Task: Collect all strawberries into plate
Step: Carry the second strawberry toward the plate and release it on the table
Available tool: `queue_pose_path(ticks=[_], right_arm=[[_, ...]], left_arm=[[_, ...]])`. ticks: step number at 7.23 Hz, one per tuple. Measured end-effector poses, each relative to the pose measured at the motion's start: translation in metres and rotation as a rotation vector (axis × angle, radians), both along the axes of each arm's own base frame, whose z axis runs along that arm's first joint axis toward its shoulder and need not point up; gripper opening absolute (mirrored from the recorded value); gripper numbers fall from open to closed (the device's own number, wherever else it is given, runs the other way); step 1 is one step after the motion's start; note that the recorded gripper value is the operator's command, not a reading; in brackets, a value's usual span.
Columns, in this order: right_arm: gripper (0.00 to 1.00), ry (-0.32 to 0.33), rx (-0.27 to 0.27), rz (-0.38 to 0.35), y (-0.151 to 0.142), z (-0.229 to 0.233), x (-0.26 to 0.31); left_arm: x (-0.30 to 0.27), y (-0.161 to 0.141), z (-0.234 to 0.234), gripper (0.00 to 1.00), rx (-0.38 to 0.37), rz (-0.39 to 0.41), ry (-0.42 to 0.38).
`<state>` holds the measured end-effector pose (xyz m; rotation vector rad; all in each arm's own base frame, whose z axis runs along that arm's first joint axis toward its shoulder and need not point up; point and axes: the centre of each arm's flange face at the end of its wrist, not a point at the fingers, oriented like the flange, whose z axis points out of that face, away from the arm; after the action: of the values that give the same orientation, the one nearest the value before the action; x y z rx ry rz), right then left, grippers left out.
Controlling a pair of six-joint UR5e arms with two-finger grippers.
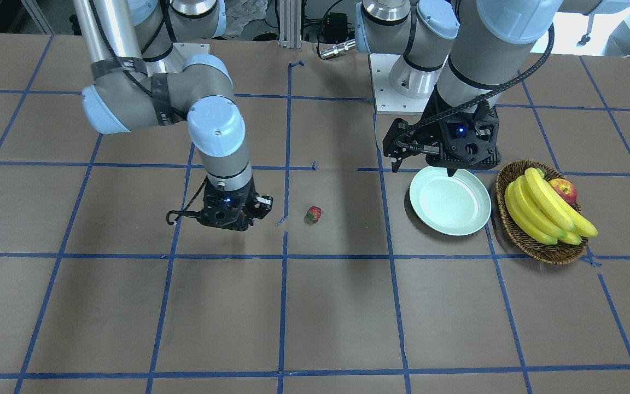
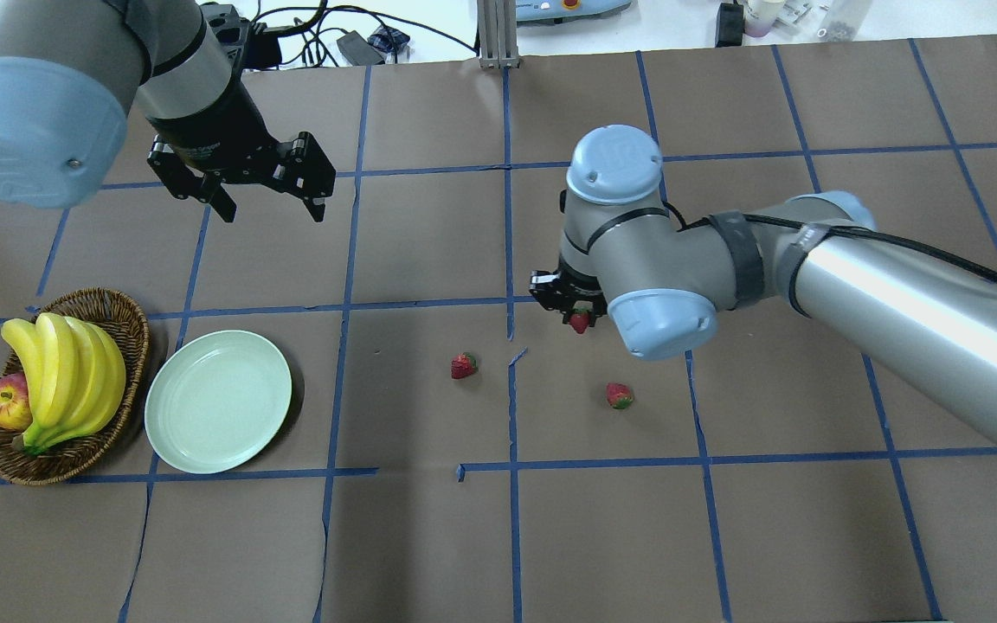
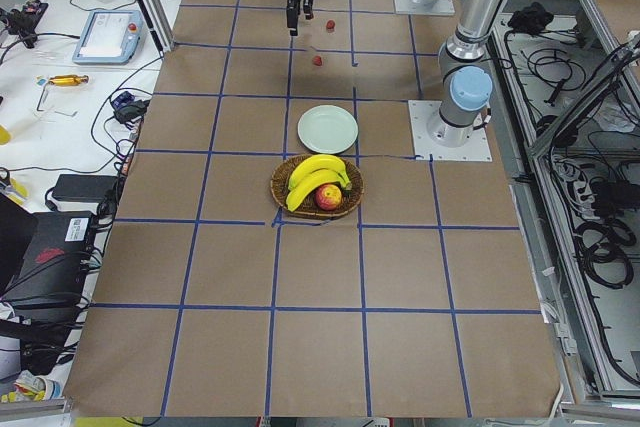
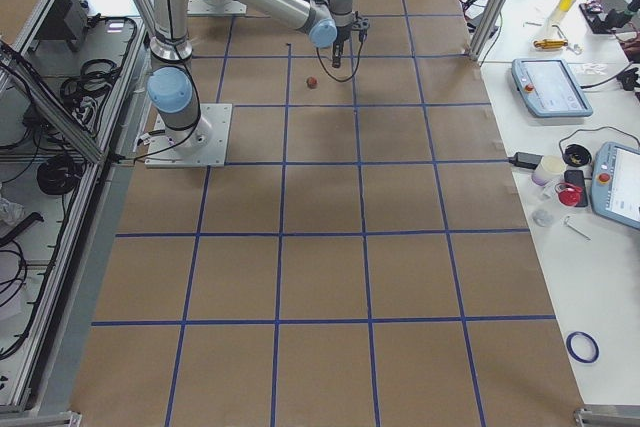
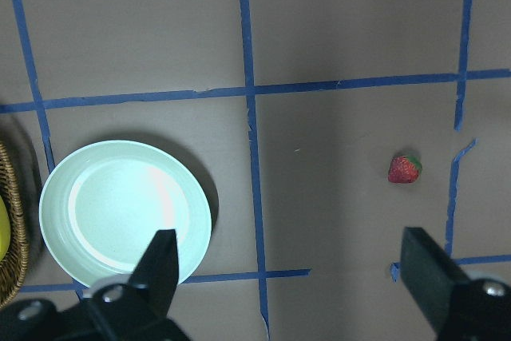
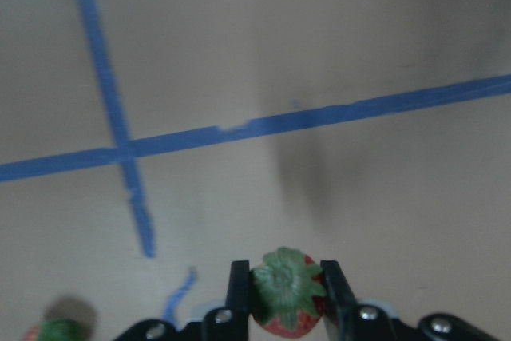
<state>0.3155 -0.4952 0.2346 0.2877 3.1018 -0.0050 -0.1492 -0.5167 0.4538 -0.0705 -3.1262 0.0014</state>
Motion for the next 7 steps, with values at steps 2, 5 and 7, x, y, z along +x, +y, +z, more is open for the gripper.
queue_pose_path(ticks=[2,5,7], right_arm=[[0.0,-0.047,-0.003,-0.084,0.005,0.002,0.109],[1.0,-0.062,0.049,-0.089,0.03,-0.034,0.178],[1.0,-0.061,0.033,-0.078,0.03,-0.023,0.175]], left_arm=[[0.0,0.0,0.0,1.0,-0.001,0.0,0.0],[0.0,0.0,0.0,1.0,-0.001,0.0,0.0],[0.0,0.0,0.0,1.0,-0.001,0.0,-0.001]])
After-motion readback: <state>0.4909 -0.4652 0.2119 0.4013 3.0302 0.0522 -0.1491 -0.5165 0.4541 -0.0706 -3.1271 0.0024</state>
